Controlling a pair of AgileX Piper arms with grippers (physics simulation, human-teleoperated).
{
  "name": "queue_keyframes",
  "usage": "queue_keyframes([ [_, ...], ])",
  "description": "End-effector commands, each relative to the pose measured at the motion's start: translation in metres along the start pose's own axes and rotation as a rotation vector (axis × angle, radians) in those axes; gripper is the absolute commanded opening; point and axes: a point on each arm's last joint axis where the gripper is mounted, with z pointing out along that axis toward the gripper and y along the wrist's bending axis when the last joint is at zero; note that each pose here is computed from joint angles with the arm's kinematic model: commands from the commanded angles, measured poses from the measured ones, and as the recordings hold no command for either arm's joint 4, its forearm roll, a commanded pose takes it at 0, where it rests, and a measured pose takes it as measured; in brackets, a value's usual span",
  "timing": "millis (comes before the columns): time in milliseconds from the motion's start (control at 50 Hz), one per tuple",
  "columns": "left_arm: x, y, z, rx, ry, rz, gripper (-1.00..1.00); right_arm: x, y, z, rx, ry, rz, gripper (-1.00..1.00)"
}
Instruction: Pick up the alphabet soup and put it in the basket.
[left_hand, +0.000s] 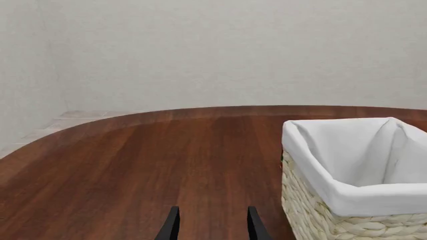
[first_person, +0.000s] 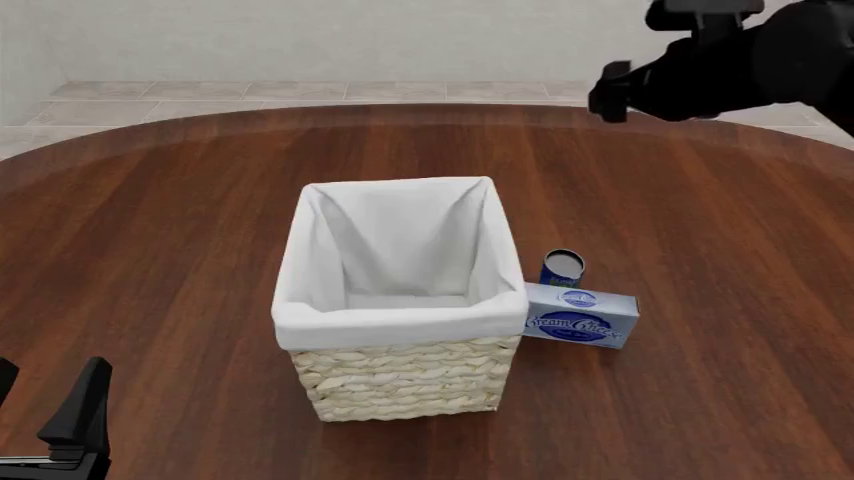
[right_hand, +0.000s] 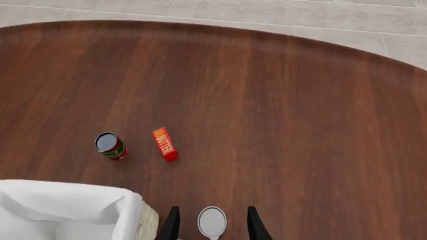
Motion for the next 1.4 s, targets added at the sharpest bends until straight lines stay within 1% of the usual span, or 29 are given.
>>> queue_keyframes([
  [20,0.000,0.000,0.000,-0.004,0.000,0.000,1.00,0.003,-0.002,0.016,0.005,0.030,0.005,1.00],
  [280,0.000,0.001,0.000,-0.010,-0.003,-0.004,1.00,0.008,-0.009,0.033,0.021,0.057,0.012,1.00],
  [740,-0.001,0.001,0.000,-0.017,-0.009,-0.007,1.00,0.029,-0.012,0.058,0.028,0.107,0.023,1.00],
  [1080,-0.001,0.001,0.000,-0.022,-0.009,-0.011,1.00,0.042,-0.012,0.075,0.028,0.141,0.031,1.00],
  [1180,-0.001,0.001,0.000,-0.023,-0.010,-0.012,1.00,0.045,-0.013,0.082,0.031,0.154,0.040,1.00],
  [1280,-0.001,0.001,0.000,-0.023,-0.011,-0.013,1.00,0.047,-0.011,0.087,0.028,0.167,0.050,1.00],
  [1400,-0.001,0.002,0.000,-0.028,-0.013,-0.015,1.00,0.052,-0.008,0.094,0.022,0.182,0.048,1.00],
])
